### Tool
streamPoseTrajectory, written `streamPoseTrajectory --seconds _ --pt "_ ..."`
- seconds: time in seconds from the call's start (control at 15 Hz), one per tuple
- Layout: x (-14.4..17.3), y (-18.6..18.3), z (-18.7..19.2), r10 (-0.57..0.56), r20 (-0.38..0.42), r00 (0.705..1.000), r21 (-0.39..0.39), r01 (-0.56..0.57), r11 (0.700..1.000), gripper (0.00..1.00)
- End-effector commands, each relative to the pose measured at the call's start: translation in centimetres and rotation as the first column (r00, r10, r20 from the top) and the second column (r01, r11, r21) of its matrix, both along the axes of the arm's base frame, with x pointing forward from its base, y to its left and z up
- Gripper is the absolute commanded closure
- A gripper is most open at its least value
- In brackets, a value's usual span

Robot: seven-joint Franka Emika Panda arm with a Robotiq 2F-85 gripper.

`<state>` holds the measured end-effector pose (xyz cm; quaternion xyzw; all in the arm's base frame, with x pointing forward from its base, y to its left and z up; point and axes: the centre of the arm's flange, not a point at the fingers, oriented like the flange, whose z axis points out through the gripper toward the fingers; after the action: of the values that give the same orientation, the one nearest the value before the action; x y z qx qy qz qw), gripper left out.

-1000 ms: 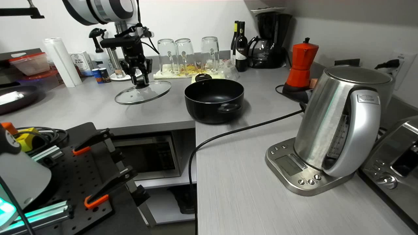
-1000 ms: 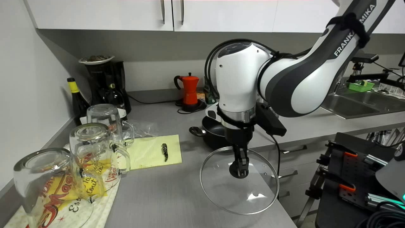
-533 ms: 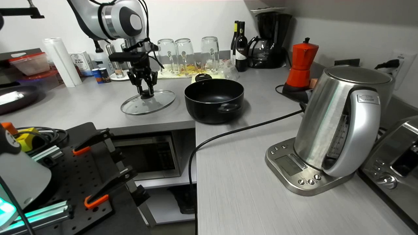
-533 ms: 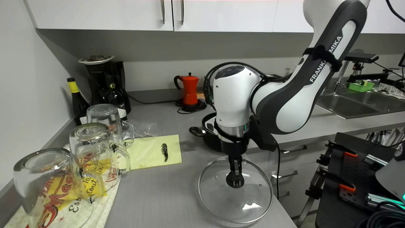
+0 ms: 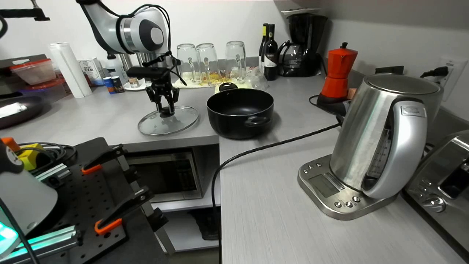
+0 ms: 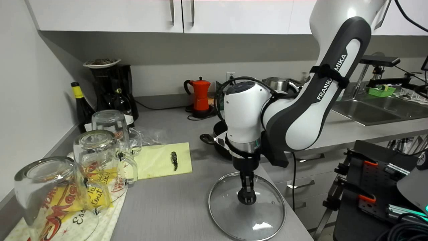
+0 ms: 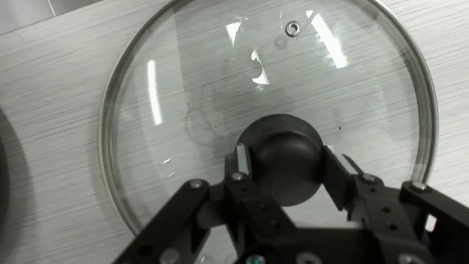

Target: Remove the glass lid from the pot.

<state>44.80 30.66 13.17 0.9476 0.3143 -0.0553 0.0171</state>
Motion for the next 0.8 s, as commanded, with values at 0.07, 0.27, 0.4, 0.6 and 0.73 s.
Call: streamPoseTrajectory --seconds 0.07,0.27,0.4,0.6,0.73 --pt "0.1 0.3 0.4 0.045 0.001 0.999 0.034 -0.045 0.998 0.24" --pt "-0.3 0.5 0.7 0.076 0.0 0.997 0.043 -0.076 0.996 0.05" --pt "-0.7 0.7 1.4 0.104 0.002 0.995 0.053 -0.104 0.993 0.0" --pt "-1.9 1.1 3.5 0.166 -0.003 0.986 0.059 -0.166 0.984 0.0" --pt "-2.9 1.5 5.3 0.206 -0.008 0.979 0.059 -0.205 0.977 0.0"
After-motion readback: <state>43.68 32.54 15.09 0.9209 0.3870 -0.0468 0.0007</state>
